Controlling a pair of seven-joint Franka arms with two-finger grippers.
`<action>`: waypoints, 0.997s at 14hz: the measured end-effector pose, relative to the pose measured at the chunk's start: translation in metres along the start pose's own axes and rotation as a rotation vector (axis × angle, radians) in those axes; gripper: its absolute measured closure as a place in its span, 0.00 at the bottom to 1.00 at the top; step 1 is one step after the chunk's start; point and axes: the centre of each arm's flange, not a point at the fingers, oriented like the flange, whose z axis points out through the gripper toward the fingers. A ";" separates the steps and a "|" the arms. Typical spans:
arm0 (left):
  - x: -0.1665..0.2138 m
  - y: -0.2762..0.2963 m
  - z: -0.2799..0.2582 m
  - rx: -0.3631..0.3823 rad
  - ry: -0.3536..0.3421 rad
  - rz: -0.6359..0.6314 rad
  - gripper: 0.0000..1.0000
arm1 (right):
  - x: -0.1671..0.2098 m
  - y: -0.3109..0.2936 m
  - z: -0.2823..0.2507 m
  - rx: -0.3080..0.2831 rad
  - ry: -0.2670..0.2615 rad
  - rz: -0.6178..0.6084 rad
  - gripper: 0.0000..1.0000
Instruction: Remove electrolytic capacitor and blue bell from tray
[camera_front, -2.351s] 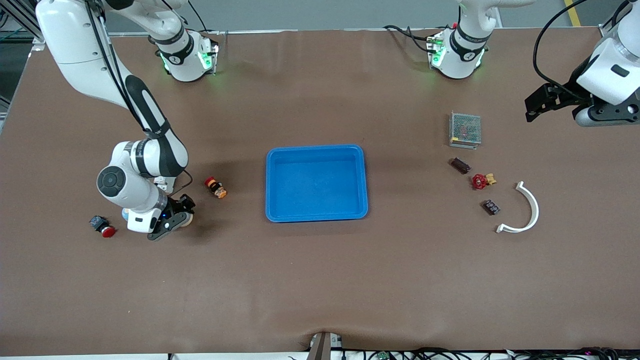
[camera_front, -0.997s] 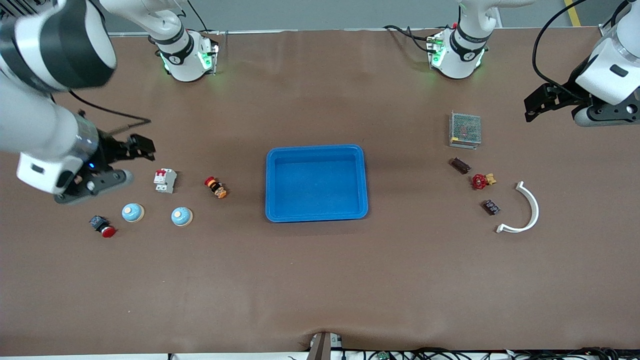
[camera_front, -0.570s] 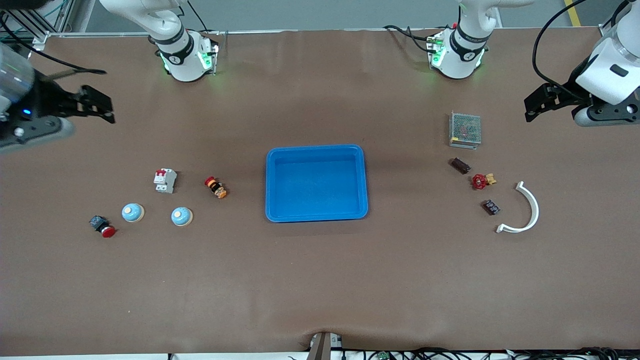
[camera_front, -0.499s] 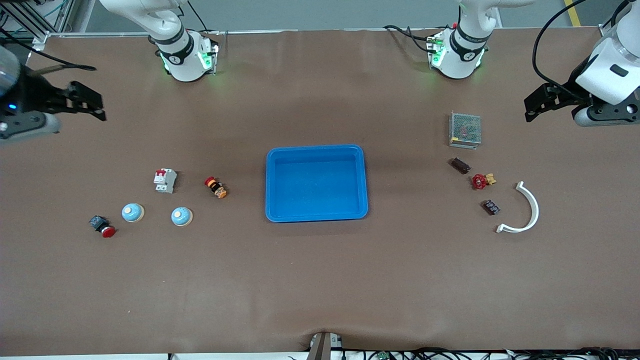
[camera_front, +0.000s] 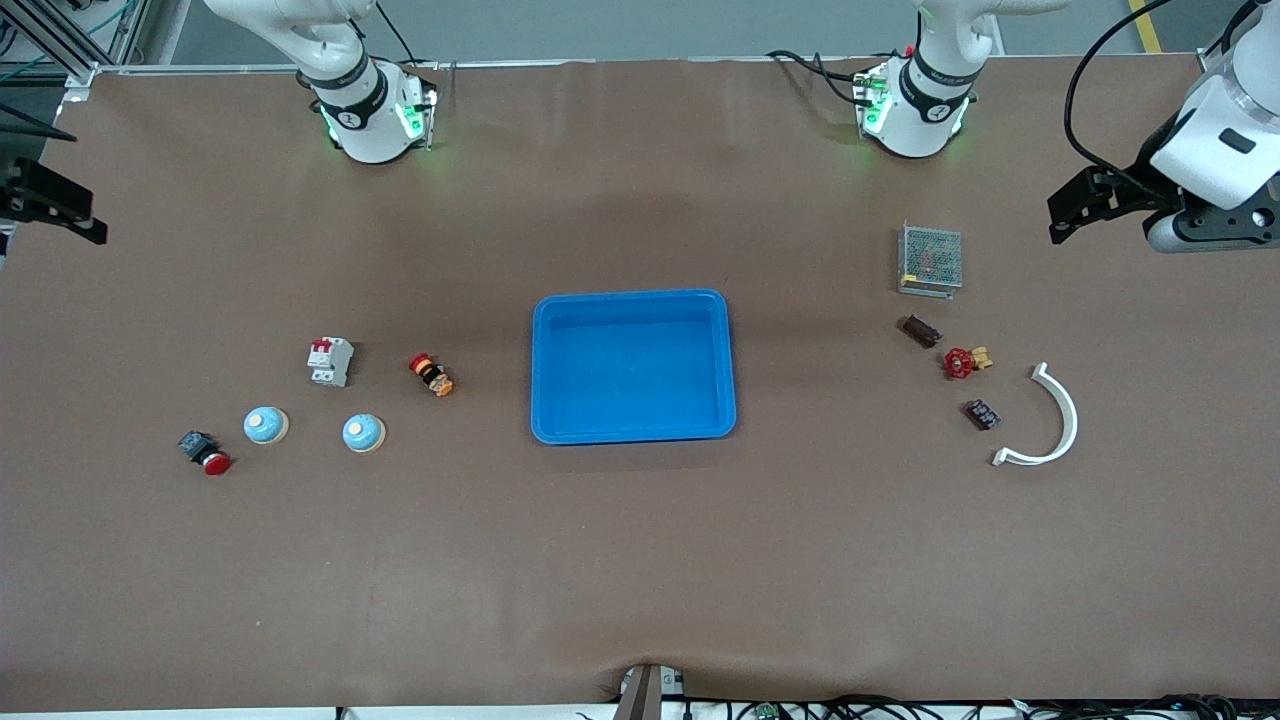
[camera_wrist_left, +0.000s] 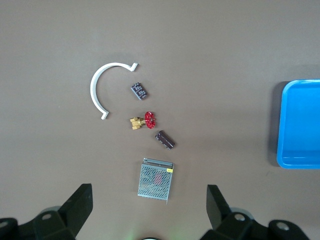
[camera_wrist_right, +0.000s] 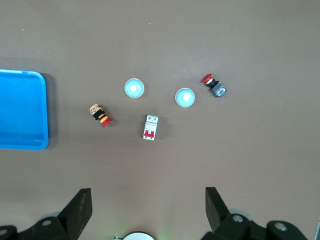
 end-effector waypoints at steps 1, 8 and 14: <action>0.000 0.000 0.000 0.000 0.000 0.000 0.00 | -0.005 0.002 -0.006 -0.001 0.011 0.005 0.00; 0.000 0.000 0.000 0.000 0.000 0.001 0.00 | -0.015 -0.004 -0.001 -0.005 0.062 0.055 0.00; 0.000 0.002 0.002 0.001 -0.004 0.004 0.00 | -0.023 -0.010 0.010 -0.006 0.089 0.077 0.00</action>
